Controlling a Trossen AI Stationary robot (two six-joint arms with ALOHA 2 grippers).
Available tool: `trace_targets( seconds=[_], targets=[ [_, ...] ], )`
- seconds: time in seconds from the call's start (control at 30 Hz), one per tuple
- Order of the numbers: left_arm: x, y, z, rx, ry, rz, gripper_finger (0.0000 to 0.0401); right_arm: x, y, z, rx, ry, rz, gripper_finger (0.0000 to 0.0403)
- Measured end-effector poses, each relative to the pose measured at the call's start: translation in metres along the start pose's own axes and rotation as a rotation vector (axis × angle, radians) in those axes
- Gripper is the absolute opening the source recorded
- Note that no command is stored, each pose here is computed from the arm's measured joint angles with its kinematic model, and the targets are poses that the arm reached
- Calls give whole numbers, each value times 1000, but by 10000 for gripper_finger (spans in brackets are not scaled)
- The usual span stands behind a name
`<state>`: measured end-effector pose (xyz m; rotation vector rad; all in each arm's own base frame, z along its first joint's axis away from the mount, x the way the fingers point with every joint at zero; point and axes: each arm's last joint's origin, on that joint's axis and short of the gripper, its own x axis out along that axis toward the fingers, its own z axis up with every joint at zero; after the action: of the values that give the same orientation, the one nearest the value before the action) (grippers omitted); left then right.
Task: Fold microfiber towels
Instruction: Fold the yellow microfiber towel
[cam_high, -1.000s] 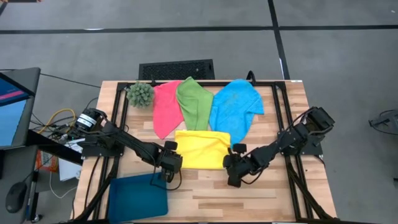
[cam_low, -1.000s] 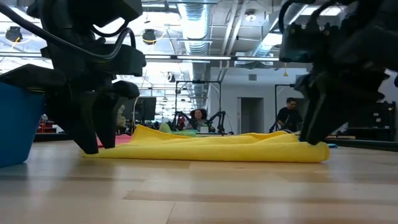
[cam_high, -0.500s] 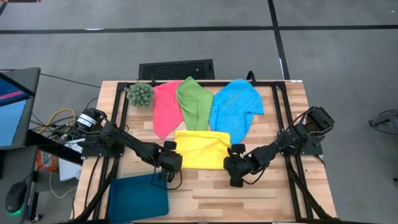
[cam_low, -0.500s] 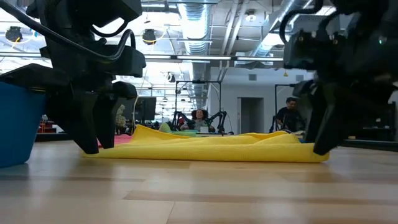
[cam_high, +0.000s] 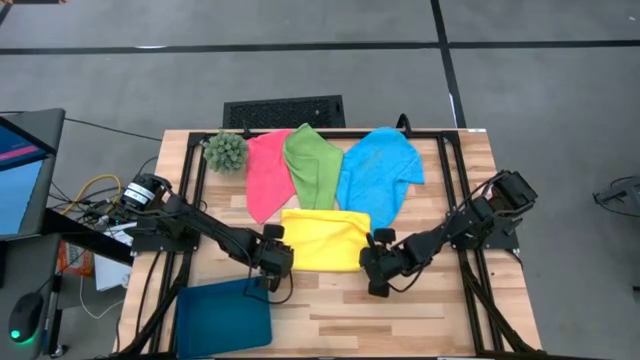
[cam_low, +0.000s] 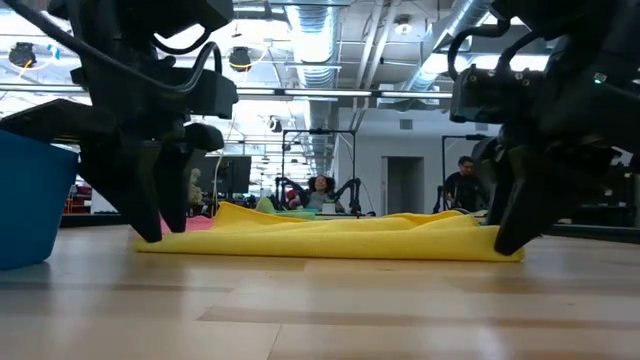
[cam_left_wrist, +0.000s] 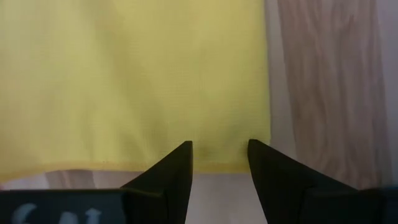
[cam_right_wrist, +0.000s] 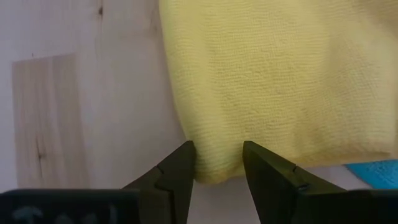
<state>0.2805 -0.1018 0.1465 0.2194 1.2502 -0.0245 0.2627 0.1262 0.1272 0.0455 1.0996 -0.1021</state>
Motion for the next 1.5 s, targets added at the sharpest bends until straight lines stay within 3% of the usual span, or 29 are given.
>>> trace_targets(
  seconds=[0.3,0.57,0.8,1.1,1.27,1.43,1.5],
  targets=[
    [-13,3,2,4,-41,0,148,0,0,1,3,-6,1,159],
    [-2,-1,-7,16,-77,-85,149,0,-1,1,8,-9,3,159],
    [5,-2,-14,118,-81,-126,149,0,-1,2,9,-12,6,159],
    [8,3,-16,121,-80,-109,145,0,-1,2,9,-11,6,157],
    [8,5,-16,123,-78,-109,96,0,-1,2,9,-11,7,131],
    [9,6,-16,122,-77,-92,16,0,0,2,9,3,36,75],
    [9,6,-16,102,-76,-91,8,-1,1,2,10,18,72,52]
  ],
)
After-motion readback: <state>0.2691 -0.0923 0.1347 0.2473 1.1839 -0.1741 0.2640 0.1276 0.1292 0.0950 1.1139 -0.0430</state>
